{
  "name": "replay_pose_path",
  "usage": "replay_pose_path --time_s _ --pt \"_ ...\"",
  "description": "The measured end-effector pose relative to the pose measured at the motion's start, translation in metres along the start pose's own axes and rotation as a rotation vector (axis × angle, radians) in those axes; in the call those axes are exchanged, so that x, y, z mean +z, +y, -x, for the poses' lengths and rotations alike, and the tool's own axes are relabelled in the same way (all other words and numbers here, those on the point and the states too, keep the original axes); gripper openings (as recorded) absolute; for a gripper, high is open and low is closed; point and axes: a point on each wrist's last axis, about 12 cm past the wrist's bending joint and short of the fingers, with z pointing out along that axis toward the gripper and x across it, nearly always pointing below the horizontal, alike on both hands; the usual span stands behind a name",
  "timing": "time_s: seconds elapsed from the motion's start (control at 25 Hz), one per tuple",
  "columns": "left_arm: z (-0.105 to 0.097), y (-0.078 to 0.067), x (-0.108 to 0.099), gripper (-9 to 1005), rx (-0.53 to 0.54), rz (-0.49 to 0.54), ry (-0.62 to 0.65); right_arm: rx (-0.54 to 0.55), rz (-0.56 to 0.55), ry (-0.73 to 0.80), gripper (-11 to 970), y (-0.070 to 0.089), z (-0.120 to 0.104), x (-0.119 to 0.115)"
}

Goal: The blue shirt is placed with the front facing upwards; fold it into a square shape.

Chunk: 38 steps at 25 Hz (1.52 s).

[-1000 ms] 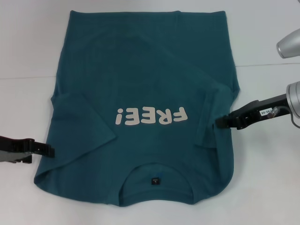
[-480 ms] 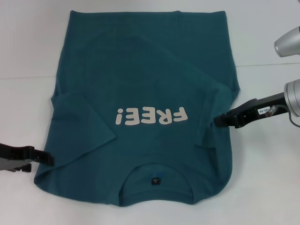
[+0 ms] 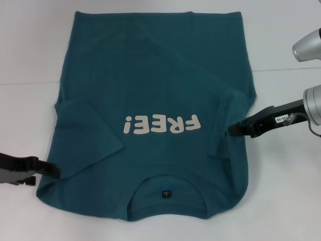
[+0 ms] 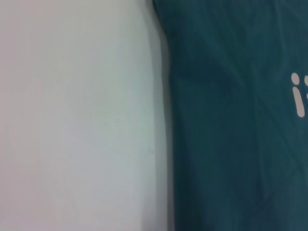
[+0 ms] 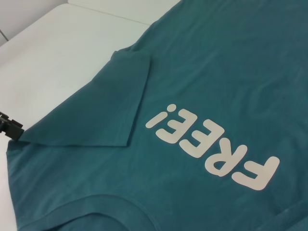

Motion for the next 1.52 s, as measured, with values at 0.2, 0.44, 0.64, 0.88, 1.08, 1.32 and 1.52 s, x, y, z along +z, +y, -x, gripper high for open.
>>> replay_pose_path --time_s 0.2,0.44,0.64,0.88,1.08,1.32,1.52 --pt "-0.0025 0.0009 -0.0005 754 -0.01 -0.003 0.012 -0.001 0.001 0.0 14 0.0002 -0.0001 0.0003" --pt "-0.0055 0.0031 -0.0001 755 -0.017 -0.003 0.021 -0.003 0.002 0.004 14 0.0006 -0.0012 0.001" --pt "-0.0066 0.0038 0.0006 755 -0.018 -0.002 0.028 -0.003 0.005 0.005 14 0.0015 -0.0016 0.0021" --pt "-0.0044 0.001 0.0015 754 -0.01 -0.003 0.027 -0.003 0.005 0.005 14 0.0016 -0.0017 0.0022" --pt "-0.0045 -0.0017 0.005 747 -0.008 -0.009 0.035 -0.005 0.005 0.005 14 0.0016 -0.0016 0.0022" --pt "-0.0045 -0.0013 0.0072 738 -0.012 -0.009 0.039 -0.006 0.0 0.003 14 0.001 -0.0013 0.0022" --pt "-0.0028 -0.0024 0.008 731 -0.01 -0.007 0.029 -0.008 -0.002 0.002 14 0.0009 -0.0011 0.0024"
